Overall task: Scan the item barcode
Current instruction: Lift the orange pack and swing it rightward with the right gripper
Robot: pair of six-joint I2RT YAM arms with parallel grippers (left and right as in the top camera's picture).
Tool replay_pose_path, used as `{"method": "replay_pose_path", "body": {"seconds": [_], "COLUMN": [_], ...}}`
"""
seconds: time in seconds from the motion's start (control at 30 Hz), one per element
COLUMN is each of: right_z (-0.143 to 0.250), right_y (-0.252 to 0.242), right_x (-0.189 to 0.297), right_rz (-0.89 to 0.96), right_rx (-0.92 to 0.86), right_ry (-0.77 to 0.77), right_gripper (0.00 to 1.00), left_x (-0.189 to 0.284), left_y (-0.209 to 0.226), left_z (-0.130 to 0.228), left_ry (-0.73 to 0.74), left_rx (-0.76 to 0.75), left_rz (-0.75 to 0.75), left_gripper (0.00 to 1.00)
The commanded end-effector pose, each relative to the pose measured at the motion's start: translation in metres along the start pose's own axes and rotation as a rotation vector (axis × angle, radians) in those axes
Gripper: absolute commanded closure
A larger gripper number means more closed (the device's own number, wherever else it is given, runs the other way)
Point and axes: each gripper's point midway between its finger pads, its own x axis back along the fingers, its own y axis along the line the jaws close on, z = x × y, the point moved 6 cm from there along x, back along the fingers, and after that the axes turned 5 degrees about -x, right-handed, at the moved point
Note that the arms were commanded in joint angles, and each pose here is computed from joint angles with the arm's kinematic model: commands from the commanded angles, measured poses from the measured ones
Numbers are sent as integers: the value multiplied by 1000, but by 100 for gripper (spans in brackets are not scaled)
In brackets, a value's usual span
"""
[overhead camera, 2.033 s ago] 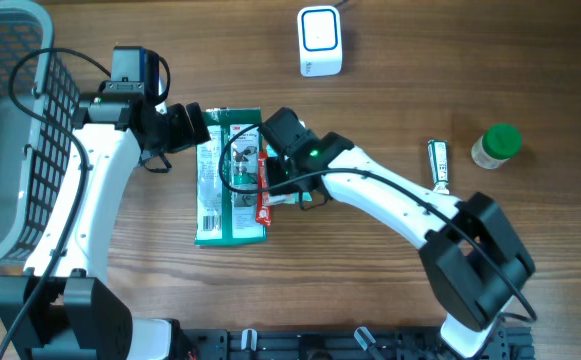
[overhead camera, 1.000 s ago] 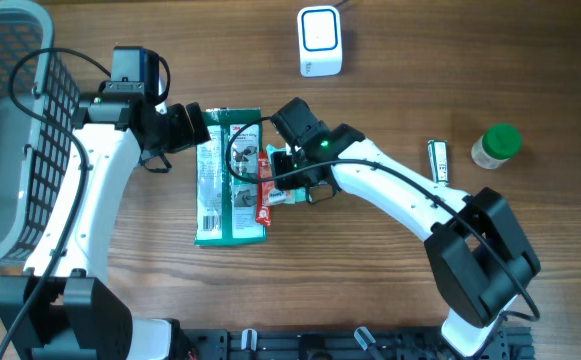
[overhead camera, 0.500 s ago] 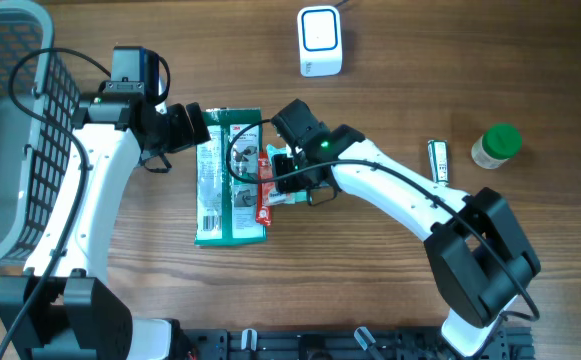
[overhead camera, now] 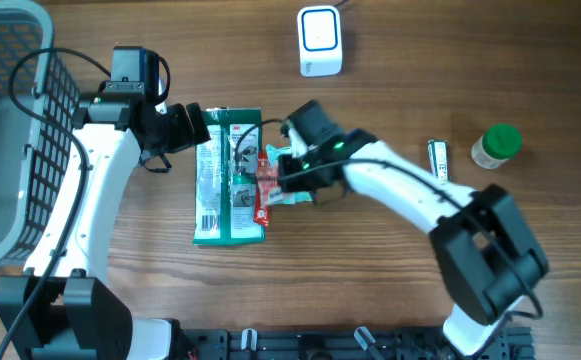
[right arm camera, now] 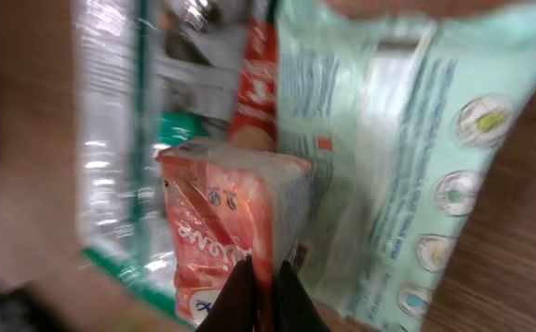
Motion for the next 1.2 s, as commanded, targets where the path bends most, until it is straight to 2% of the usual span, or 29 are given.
{"method": "replay_pose_path", "body": {"seconds": [0.0, 0.13, 0.33, 0.67, 0.97, 1.17], "right_z": [-20, -21, -20, -18, 2, 5], "right_y": [25, 18, 9, -6, 16, 20], "right_x": [85, 133, 172, 194, 236, 242], "right_rz": [-428, -764, -1032, -1035, -1027, -1027], "right_rx": [143, 211, 270, 167, 282, 259], "right_ry": [-21, 4, -12, -38, -110, -96], "right_gripper": [96, 96, 96, 96, 96, 96], "left_x": [2, 2, 2, 2, 2, 2], "left_y": [0, 0, 0, 0, 0, 0], "left_z": [-2, -2, -2, -2, -2, -2], "left_ry": [-10, -10, -10, -10, -10, -10], "left_rx": [-18, -18, -18, -18, -18, -18], "left_rz": [-10, -10, -10, -10, -10, -10], "left_gripper": [0, 0, 0, 0, 0, 0]}}
